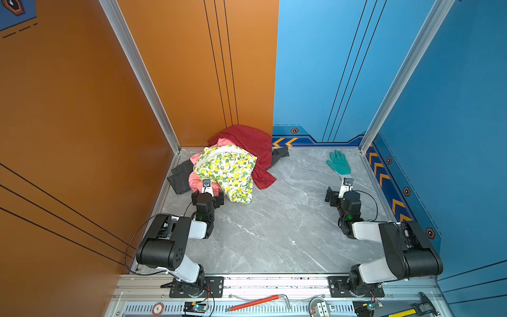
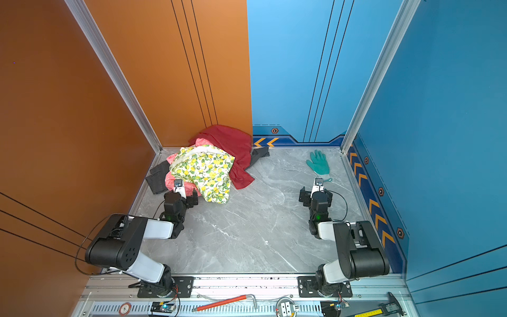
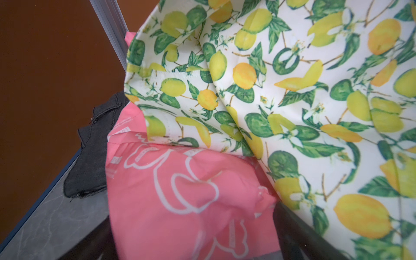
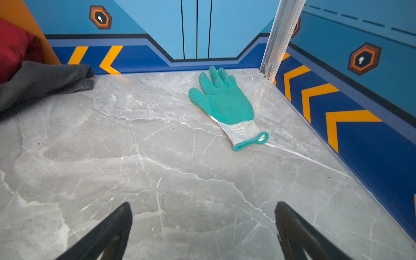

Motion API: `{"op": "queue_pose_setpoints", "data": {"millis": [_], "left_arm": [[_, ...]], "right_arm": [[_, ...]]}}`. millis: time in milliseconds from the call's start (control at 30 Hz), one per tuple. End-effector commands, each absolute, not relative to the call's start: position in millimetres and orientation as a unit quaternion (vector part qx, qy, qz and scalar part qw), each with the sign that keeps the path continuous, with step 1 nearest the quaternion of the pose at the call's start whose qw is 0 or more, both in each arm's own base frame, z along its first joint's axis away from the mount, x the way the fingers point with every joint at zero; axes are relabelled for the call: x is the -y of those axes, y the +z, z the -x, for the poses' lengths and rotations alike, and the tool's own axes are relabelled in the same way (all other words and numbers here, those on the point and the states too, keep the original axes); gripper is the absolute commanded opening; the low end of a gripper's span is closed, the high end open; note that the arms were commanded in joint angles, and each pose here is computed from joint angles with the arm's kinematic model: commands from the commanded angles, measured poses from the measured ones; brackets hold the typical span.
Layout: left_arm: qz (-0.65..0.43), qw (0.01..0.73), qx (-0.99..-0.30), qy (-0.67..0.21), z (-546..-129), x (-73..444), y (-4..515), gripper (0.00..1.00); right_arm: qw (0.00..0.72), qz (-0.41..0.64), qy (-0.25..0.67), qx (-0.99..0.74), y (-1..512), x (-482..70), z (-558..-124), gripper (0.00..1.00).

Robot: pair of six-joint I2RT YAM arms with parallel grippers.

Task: Pick out a specific cloth from the pile
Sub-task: 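Grasp the pink cloth in the pile with the left gripper while the right approaches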

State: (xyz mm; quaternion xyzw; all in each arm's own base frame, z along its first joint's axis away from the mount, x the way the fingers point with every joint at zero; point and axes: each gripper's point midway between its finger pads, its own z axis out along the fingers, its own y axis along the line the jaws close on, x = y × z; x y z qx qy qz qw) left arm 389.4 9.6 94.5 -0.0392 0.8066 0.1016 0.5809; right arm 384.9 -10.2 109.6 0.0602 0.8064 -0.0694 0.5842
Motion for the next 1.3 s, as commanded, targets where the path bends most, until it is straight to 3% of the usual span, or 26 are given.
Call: {"op": "queue_pose_setpoints", "data": {"millis": [0,267,433,567,800,1000,1267], "left_arm": [[0.053,0.593,-0.794,0.125,-385.0,-17.6,107.4,0.98],[0.035,0.577,-0.802,0.152,-384.1,-8.6,137.3,0.98],[0.073,0.560,-0.818,0.108,-381.1,-3.0,165.2,0.98],[0.130,0.507,-0.849,0.076,-375.2,-6.2,171.7,0.98],[0.214,0.440,-0.872,-0.024,-353.4,-8.7,166.3,1.00],[0.303,0.381,-0.870,-0.078,-331.2,-31.3,144.1,0.96],[0.367,0.331,-0.853,-0.167,-347.2,-29.8,108.2,0.91]], "right_arm": [[0.578,-0.062,-0.106,-0.807,119.7,13.5,-382.3,1.00],[0.582,-0.076,-0.156,-0.795,149.9,12.9,-378.4,1.00],[0.614,-0.087,-0.129,-0.774,175.2,6.4,-371.1,1.00],[0.629,-0.069,-0.100,-0.768,187.0,-7.6,-369.5,0.99],[0.634,0.098,0.018,-0.767,191.9,-96.6,-366.9,1.00],[0.609,0.277,0.121,-0.733,188.2,-189.5,-332.9,1.00],[0.587,0.361,0.150,-0.709,174.2,-240.6,-308.5,1.00]]}}
